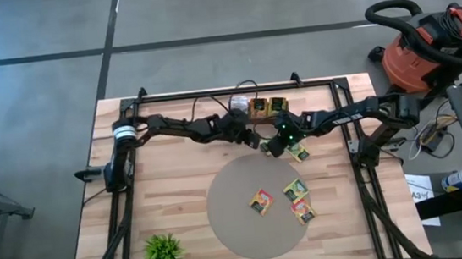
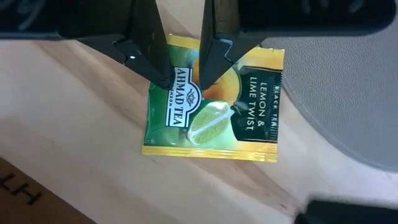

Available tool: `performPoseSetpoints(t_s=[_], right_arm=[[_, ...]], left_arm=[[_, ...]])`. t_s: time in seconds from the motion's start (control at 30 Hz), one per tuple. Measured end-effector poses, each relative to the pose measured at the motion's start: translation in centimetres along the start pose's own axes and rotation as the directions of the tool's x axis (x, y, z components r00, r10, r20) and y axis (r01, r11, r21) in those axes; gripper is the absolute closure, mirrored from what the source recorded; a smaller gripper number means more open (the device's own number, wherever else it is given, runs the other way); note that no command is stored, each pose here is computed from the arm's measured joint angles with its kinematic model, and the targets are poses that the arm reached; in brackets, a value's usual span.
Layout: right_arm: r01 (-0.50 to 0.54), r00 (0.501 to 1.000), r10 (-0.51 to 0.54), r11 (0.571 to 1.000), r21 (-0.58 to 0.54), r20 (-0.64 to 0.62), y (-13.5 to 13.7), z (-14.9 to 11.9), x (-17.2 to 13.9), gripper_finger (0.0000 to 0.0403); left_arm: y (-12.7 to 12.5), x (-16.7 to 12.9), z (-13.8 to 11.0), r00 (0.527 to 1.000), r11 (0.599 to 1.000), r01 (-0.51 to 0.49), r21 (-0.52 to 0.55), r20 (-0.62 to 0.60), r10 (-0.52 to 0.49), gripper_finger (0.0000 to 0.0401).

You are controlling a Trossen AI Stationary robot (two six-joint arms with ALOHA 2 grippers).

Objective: Pick & Place Tea
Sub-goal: Put the yellow tea bag into the right section of the wooden organizer

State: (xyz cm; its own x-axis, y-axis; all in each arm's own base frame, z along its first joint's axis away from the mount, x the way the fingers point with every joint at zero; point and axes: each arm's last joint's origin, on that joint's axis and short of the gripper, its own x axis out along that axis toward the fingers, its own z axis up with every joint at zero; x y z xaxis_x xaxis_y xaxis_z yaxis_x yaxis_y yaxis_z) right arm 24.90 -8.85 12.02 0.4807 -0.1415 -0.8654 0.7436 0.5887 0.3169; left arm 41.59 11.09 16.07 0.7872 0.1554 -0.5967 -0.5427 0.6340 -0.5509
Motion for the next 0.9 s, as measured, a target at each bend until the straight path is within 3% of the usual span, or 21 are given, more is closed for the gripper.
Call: performPoseSetpoints(t_s=[0.57, 0.9], right_arm=[[-0.027, 0.998, 0.021, 0.994, 0.107, 0.052, 1.0, -0.1, 0.1, 0.0321], [-0.056, 0.997, 0.046, 0.986, 0.155, 0.066, 1.6, -0.1, 0.0, 0.0321]], left_arm=[[1.4, 1.7, -2.2, 0.997, 0.988, -0.040, -0.146, -0.068, 0.030, 0.0366], [1.1, 2.3, -2.5, 0.998, 0.977, 0.009, -0.212, -0.052, -0.021, 0.0366]])
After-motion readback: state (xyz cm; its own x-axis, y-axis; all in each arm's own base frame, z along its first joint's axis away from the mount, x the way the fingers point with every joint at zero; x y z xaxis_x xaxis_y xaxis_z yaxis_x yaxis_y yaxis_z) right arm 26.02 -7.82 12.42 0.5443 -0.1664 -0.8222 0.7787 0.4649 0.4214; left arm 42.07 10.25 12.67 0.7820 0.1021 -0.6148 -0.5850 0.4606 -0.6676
